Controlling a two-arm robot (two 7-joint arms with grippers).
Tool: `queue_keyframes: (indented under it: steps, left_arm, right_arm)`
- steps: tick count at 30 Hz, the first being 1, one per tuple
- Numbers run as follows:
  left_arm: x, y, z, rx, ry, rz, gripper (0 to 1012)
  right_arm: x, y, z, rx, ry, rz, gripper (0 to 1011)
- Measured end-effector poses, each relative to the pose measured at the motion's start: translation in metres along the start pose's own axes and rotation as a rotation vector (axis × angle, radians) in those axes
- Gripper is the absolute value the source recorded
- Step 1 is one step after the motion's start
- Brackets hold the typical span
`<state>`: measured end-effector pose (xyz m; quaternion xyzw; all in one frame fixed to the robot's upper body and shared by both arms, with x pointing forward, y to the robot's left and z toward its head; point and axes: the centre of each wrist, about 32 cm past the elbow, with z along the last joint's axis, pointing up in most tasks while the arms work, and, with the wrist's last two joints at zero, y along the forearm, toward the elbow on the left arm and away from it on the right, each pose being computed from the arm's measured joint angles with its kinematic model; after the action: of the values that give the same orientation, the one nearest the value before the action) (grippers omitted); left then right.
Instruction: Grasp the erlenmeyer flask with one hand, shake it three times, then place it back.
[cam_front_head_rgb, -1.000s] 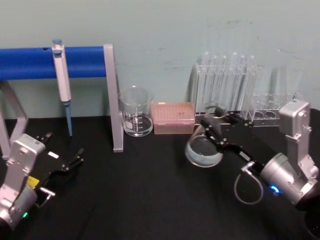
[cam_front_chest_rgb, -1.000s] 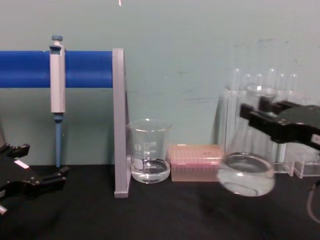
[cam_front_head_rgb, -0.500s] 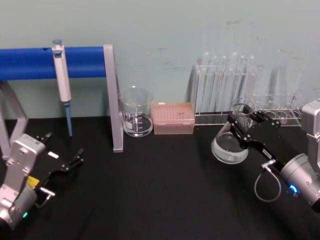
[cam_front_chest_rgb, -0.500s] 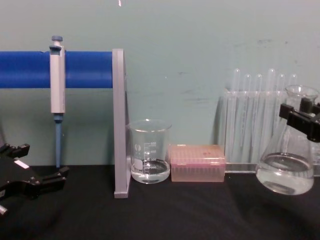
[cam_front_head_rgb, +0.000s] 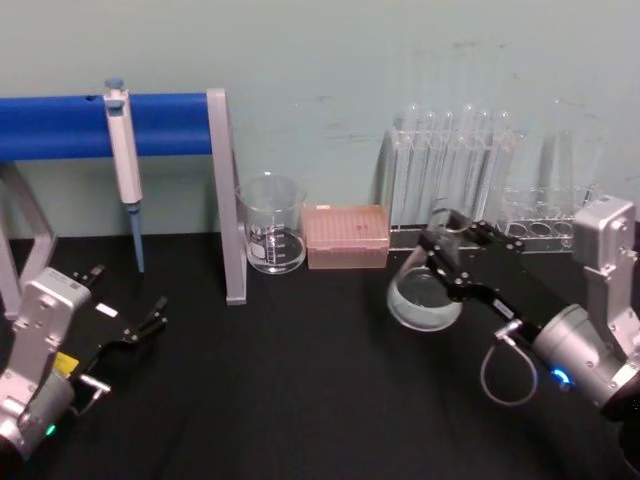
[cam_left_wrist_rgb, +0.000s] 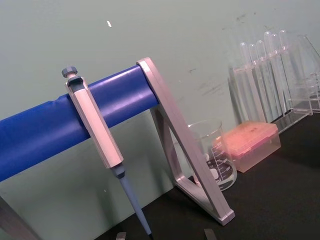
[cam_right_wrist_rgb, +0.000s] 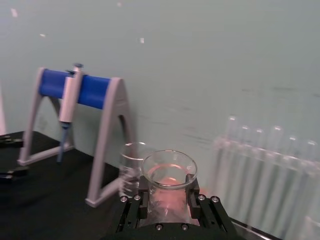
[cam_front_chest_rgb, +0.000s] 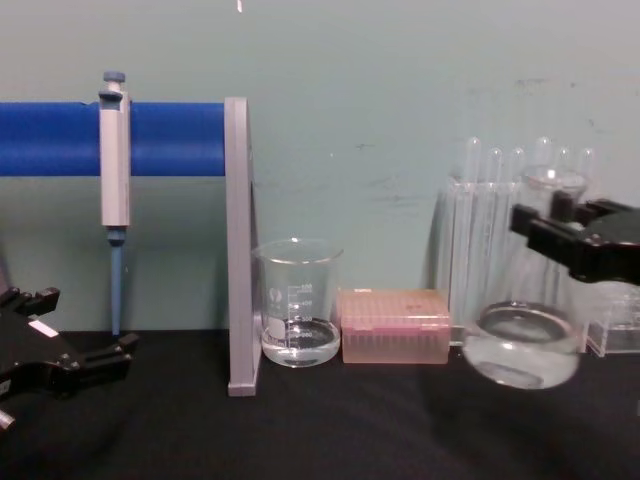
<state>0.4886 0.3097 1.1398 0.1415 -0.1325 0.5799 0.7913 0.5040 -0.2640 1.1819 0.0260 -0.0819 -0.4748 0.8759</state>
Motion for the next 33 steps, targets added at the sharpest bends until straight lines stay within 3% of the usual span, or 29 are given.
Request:
queue_keyframes:
  steps: [19,33]
  left_arm:
    - [0.0,0.0,0.0,0.0,0.0,0.0,1001]
    - [0.0,0.0,0.0,0.0,0.0,0.0,1001]
  right_arm:
    - [-0.031,0.033,0.001,0.037,0.033,0.307,451]
    - [-0.042,0.043,0.001,0.049,0.053,0.442,450]
